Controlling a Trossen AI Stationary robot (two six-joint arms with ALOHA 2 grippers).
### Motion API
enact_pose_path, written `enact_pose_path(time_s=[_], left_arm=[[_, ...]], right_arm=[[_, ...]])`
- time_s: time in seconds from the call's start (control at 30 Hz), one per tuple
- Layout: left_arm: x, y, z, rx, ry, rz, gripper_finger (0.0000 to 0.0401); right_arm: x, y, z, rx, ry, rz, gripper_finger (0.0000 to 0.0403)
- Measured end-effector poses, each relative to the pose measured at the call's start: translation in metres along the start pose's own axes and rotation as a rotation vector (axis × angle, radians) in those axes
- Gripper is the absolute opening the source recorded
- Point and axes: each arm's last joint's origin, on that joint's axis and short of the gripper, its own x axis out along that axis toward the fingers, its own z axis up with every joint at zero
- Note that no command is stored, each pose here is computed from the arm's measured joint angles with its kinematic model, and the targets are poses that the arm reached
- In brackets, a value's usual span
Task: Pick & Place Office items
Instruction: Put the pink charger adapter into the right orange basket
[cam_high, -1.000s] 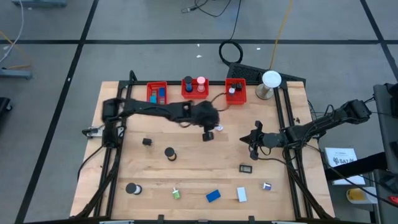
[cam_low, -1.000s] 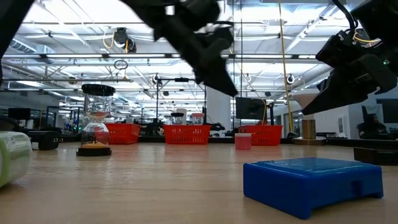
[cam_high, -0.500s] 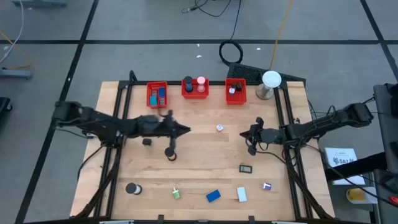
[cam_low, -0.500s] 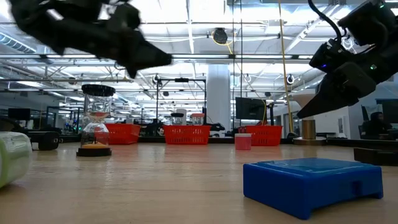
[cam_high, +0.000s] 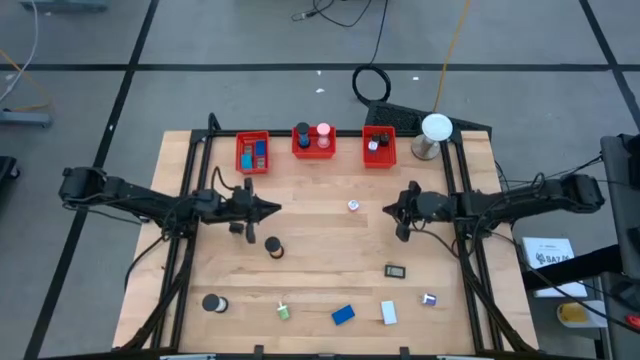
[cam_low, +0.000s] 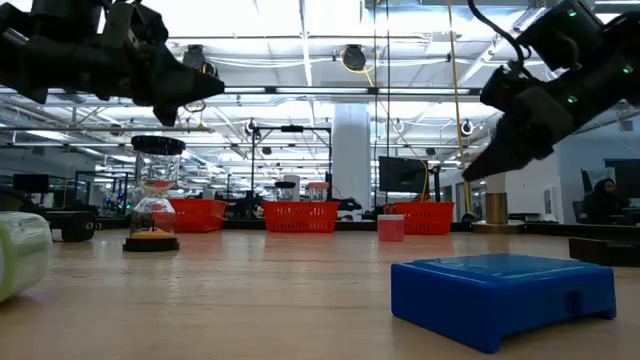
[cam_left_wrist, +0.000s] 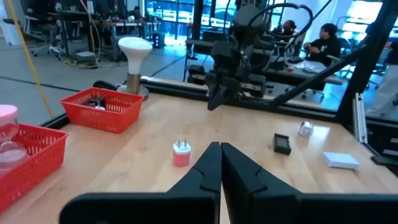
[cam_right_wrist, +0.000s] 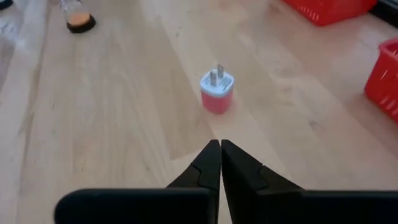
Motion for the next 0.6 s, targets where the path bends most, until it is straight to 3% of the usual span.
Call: enact_pose_path(time_s=[0.33,0.6], left_arm=[[0.0,0.0,0.0,0.008,0.0,0.0,0.0036],[0.0,0.0,0.0,0.008,0.0,0.0,0.0037]], right_arm=[[0.014,-0.004,0.033,-0.045,0.059,-0.023,0.0106],[0.051,0.0,0.065,-0.02,0.274,-0.095,0.0218]])
